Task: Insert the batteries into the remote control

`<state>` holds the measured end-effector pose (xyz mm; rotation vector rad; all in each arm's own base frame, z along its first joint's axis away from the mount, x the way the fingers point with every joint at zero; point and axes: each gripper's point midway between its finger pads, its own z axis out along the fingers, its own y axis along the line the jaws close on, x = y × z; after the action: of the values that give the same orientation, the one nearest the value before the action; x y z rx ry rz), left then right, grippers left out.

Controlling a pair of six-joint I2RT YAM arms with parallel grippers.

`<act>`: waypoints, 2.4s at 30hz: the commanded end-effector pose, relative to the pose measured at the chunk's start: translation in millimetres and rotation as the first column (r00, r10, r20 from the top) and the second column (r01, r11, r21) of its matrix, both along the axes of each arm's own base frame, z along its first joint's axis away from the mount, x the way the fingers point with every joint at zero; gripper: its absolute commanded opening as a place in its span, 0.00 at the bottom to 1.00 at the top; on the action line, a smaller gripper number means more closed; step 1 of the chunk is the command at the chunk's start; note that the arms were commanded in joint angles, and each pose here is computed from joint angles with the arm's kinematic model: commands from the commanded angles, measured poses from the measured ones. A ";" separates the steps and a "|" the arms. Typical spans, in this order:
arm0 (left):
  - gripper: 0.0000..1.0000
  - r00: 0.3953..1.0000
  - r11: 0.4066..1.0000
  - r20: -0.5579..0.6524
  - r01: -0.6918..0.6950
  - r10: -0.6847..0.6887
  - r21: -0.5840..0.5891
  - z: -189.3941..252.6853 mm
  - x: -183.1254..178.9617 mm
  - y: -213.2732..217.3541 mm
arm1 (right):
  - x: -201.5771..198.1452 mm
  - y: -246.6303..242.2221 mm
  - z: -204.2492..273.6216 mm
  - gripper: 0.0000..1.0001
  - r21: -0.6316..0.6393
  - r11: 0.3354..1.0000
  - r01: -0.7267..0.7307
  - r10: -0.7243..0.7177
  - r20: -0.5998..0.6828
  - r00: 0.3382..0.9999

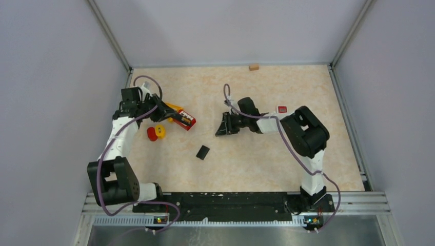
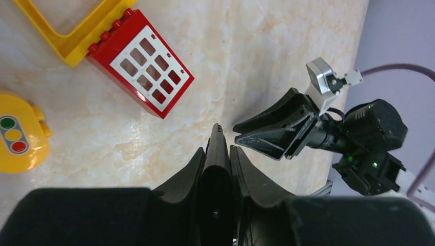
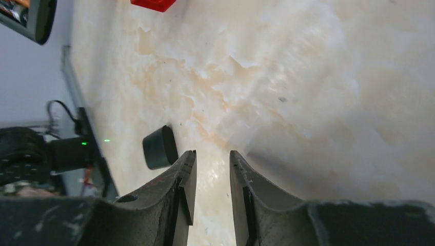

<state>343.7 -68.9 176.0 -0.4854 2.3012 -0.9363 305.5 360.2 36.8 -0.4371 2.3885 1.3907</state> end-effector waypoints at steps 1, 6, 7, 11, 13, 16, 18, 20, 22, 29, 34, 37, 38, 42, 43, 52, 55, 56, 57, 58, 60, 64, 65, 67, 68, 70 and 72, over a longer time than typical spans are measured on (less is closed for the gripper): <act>0.00 0.994 0.995 0.079 -0.078 0.073 0.057 17.3 6.3 14.2 | -3.6 26.8 7.2 0.32 -0.211 0.975 -0.072 0.131 0.282 0.950; 0.00 0.978 0.973 0.114 -0.189 0.175 0.131 20.1 5.9 33.6 | -2.1 62.5 12.0 0.29 -0.244 0.968 -0.066 0.158 0.378 0.912; 0.00 0.974 0.969 0.121 -0.206 0.190 0.139 21.0 5.4 36.7 | -1.3 69.5 12.7 0.27 -0.234 0.970 -0.073 0.161 0.385 0.909; 0.00 0.968 0.962 0.132 -0.230 0.211 0.147 23.8 5.1 41.6 | -9.4 85.4 5.7 0.19 -0.256 0.957 -0.137 0.229 0.376 0.898; 0.00 0.971 0.966 0.128 -0.219 0.202 0.139 23.5 5.6 39.6 | -16.8 87.8 -2.0 0.16 -0.274 0.944 -0.185 0.278 0.358 0.891; 0.00 0.976 0.972 0.114 -0.200 0.186 0.120 21.1 5.5 35.3 | -30.8 83.8 -17.3 0.15 -0.304 0.920 -0.247 0.341 0.310 0.887; 0.00 0.977 0.975 0.111 -0.193 0.180 0.111 20.3 5.4 33.4 | -39.6 80.6 -22.9 0.14 -0.316 0.905 -0.283 0.376 0.286 0.882; 0.00 0.979 0.977 0.108 -0.187 0.175 0.105 19.2 4.8 31.9 | -45.9 77.2 -23.3 0.12 -0.317 0.898 -0.303 0.393 0.272 0.879; 0.00 0.979 0.978 0.109 -0.183 0.172 0.102 19.4 4.5 31.3 | -52.6 72.7 -21.0 0.10 -0.317 0.893 -0.320 0.408 0.269 0.872; 0.00 0.981 0.981 0.107 -0.172 0.162 0.095 18.0 4.7 29.3 | -76.7 48.1 -26.8 0.07 -0.348 0.853 -0.389 0.488 0.269 0.830; 0.00 0.981 0.981 0.107 -0.171 0.161 0.095 17.4 4.2 29.2 | -85.7 33.1 -24.0 0.06 -0.389 0.831 -0.398 0.522 0.299 0.799; 0.00 0.981 0.981 0.105 -0.170 0.160 0.094 16.7 4.3 29.0 | -96.4 29.3 -21.9 0.07 -0.419 0.803 -0.423 0.568 0.324 0.757; 0.00 0.982 0.981 0.106 -0.168 0.158 0.092 16.8 4.4 28.6 | -101.4 30.0 -23.0 0.08 -0.440 0.786 -0.434 0.591 0.331 0.736; 0.00 0.985 0.986 0.097 -0.153 0.146 0.072 15.1 4.9 24.9 | -105.1 30.7 -39.5 0.11 -0.556 0.738 -0.383 0.605 0.294 0.739; 0.00 0.985 0.986 0.093 -0.151 0.144 0.069 14.4 4.8 24.4 | -100.2 31.0 -40.3 0.11 -0.571 0.744 -0.347 0.578 0.291 0.762; 0.00 0.984 0.984 0.103 -0.156 0.147 0.082 15.5 3.1 26.4 | -78.5 27.7 10.1 0.35 -0.532 0.834 -0.147 0.416 0.430 0.801; 0.00 0.982 0.983 0.106 -0.163 0.153 0.088 16.2 2.7 28.2 | -85.8 31.7 23.9 0.43 -0.498 0.849 -0.174 0.426 0.453 0.783; 0.00 0.982 0.982 0.107 -0.164 0.155 0.089 16.4 2.7 28.5 | -89.9 33.2 26.2 0.45 -0.492 0.850 -0.190 0.439 0.459 0.773; 0.00 0.982 0.982 0.105 -0.165 0.155 0.090 15.6 2.4 28.8 | -95.1 35.2 27.1 0.47 -0.487 0.848 -0.211 0.455 0.462 0.761; 0.00 0.982 0.982 0.104 -0.166 0.156 0.090 15.3 2.0 29.1 | -100.4 36.7 26.9 0.53 -0.489 0.841 -0.232 0.476 0.467 0.745; 0.00 0.982 0.982 0.103 -0.165 0.156 0.089 15.0 1.8 29.0 | -108.4 40.2 25.4 0.63 -0.496 0.827 -0.263 0.514 0.482 0.709; 0.00 0.982 0.982 0.104 -0.166 0.156 0.087 15.2 1.4 29.1 | -117.7 48.2 20.1 0.74 -0.517 0.810 -0.277 0.549 0.500 0.670; 0.00 0.982 0.982 0.102 -0.165 0.156 0.087 15.0 1.2 29.1 | -117.2 48.9 17.7 0.75 -0.530 0.804 -0.271 0.555 0.505 0.661; 0.00 0.982 0.982 0.103 -0.166 0.157 0.087 15.3 1.2 29.4 | -117.7 50.8 13.1 0.75 -0.554 0.788 -0.268 0.575 0.508 0.642; 0.00 0.982 0.982 0.103 -0.167 0.158 0.087 15.2 1.2 29.5 | -118.9 51.6 10.4 0.75 -0.563 0.780 -0.273 0.587 0.506 0.632; 0.00 0.982 0.982 0.103 -0.166 0.157 0.087 15.5 1.7 29.5 | -121.9 52.8 5.9 0.74 -0.576 0.765 -0.288 0.608 0.502 0.615; 0.00 0.982 0.982 0.105 -0.165 0.156 0.088 15.7 1.6 29.5 | -125.0 53.6 2.9 0.70 -0.589 0.750 -0.301 0.631 0.498 0.595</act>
<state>340.5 -42.2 178.3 -0.6031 2.2267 -0.7560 179.2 406.6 41.1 -1.4763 2.0381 0.6312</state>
